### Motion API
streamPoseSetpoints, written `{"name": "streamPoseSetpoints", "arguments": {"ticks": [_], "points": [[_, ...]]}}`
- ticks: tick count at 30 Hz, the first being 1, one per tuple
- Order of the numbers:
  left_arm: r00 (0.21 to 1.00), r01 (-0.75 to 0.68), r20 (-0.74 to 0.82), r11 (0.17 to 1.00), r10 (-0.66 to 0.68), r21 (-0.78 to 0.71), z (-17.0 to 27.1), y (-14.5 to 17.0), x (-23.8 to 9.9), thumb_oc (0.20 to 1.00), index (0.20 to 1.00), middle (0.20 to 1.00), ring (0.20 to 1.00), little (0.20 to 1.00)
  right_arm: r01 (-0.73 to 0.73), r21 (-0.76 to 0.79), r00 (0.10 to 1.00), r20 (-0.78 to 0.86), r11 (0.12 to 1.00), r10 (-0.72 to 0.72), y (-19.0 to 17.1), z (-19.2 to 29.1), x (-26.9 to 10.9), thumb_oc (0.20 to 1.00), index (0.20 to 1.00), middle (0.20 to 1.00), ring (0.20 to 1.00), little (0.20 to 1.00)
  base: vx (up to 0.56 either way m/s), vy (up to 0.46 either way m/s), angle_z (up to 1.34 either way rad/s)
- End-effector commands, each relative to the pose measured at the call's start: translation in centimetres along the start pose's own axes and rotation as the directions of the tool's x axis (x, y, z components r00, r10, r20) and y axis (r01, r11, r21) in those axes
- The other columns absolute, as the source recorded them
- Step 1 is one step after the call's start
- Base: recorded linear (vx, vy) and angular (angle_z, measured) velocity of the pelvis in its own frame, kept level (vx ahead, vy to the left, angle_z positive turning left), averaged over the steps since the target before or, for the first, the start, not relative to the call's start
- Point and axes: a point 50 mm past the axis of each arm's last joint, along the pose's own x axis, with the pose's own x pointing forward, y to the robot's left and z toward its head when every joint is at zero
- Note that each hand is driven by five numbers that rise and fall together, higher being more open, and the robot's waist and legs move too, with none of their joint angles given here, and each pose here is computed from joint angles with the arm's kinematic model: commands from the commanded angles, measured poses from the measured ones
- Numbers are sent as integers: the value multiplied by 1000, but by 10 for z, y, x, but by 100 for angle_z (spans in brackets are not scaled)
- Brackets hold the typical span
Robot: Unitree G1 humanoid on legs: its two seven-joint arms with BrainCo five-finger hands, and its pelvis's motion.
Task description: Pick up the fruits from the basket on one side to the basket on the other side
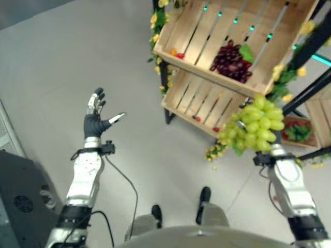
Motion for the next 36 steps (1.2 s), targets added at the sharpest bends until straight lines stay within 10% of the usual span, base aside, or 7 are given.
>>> {"name": "streamPoseSetpoints", "arguments": {"ticks": [1,36], "points": [[990,-4,142,996,-9,90,28,17,6,1000,1000,1000,1000,1000,-59,-35,966,250,998,66,9,45,23,200,200,200,200,200,26,86,-9],[995,103,1,995,-103,6,8,5,-17,1000,1000,1000,1000,1000,22,-149,964,265,989,18,15,62,88,200,200,200,200,200,39,-22,22]]}}
